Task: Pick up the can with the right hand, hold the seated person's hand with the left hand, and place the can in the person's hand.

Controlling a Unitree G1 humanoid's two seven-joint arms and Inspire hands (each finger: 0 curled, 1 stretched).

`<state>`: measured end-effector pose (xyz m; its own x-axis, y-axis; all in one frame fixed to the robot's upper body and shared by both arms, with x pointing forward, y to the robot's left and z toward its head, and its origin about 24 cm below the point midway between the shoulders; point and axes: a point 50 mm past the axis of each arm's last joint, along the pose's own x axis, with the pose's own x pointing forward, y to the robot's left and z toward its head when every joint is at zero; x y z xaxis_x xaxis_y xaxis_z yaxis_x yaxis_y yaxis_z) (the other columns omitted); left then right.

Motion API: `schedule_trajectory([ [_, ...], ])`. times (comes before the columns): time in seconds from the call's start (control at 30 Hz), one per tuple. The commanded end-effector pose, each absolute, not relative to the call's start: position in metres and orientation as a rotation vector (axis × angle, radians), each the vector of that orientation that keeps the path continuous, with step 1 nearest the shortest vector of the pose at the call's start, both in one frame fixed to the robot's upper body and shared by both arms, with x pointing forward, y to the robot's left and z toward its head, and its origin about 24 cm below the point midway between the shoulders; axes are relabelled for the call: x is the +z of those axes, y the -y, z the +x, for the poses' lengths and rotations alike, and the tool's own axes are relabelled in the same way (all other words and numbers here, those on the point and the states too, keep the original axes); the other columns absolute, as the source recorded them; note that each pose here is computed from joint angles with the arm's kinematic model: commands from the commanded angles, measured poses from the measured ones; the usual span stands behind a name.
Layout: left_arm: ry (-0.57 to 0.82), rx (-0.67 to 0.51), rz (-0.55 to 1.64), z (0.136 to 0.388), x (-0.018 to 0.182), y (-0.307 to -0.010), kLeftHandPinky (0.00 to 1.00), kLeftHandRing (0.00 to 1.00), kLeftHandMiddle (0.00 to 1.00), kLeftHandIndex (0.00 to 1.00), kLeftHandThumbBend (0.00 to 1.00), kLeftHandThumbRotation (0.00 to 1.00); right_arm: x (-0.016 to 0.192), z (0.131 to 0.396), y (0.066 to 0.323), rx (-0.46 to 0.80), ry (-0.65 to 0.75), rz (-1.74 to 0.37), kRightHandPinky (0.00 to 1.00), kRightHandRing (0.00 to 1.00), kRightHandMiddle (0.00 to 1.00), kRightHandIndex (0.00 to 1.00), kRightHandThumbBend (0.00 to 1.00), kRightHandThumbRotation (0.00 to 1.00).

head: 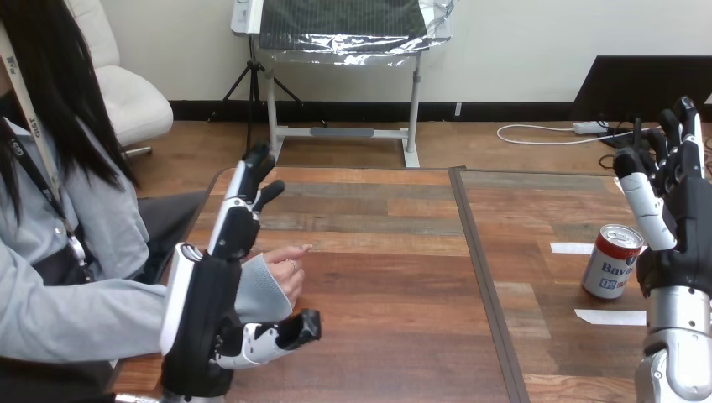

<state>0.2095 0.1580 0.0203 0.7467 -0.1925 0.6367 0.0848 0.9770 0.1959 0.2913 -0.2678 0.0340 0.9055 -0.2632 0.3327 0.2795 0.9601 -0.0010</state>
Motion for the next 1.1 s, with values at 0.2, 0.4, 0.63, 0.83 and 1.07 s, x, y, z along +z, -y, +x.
schedule_trajectory([
  [0.2, 0.79, -0.145, 0.164, 0.2145, 0.0316, -0.162, 0.89, 0.96, 0.99, 0.97, 1.0, 0.73, 0.0582, 0.3117, 0.2705, -0.28, 0.381, -0.058, 0.98, 0.99, 0.99, 1.0, 1.0, 0.59],
  [0.4, 0.794, -0.146, 0.166, 0.2138, 0.0317, -0.1631, 0.89, 0.96, 0.99, 0.97, 1.0, 0.72, 0.0563, 0.3126, 0.2714, -0.281, 0.358, -0.058, 0.98, 0.99, 0.99, 1.0, 1.0, 0.59],
  [0.63, 0.796, -0.145, 0.159, 0.213, 0.0316, -0.1635, 0.89, 0.96, 0.99, 0.97, 1.0, 0.71, 0.0543, 0.3129, 0.2725, -0.283, 0.335, -0.07, 0.99, 1.0, 0.99, 1.0, 1.0, 0.59],
  [0.83, 0.793, -0.144, 0.157, 0.2121, 0.0313, -0.1643, 0.89, 0.96, 0.98, 0.96, 1.0, 0.7, 0.0535, 0.3128, 0.2733, -0.286, 0.325, -0.082, 0.99, 1.0, 0.98, 1.0, 1.0, 0.6],
  [1.07, 0.787, -0.142, 0.155, 0.2109, 0.0304, -0.1652, 0.89, 0.95, 0.98, 0.96, 1.0, 0.7, 0.0527, 0.3129, 0.2745, -0.291, 0.313, -0.086, 0.99, 1.0, 0.98, 0.99, 1.0, 0.6],
])
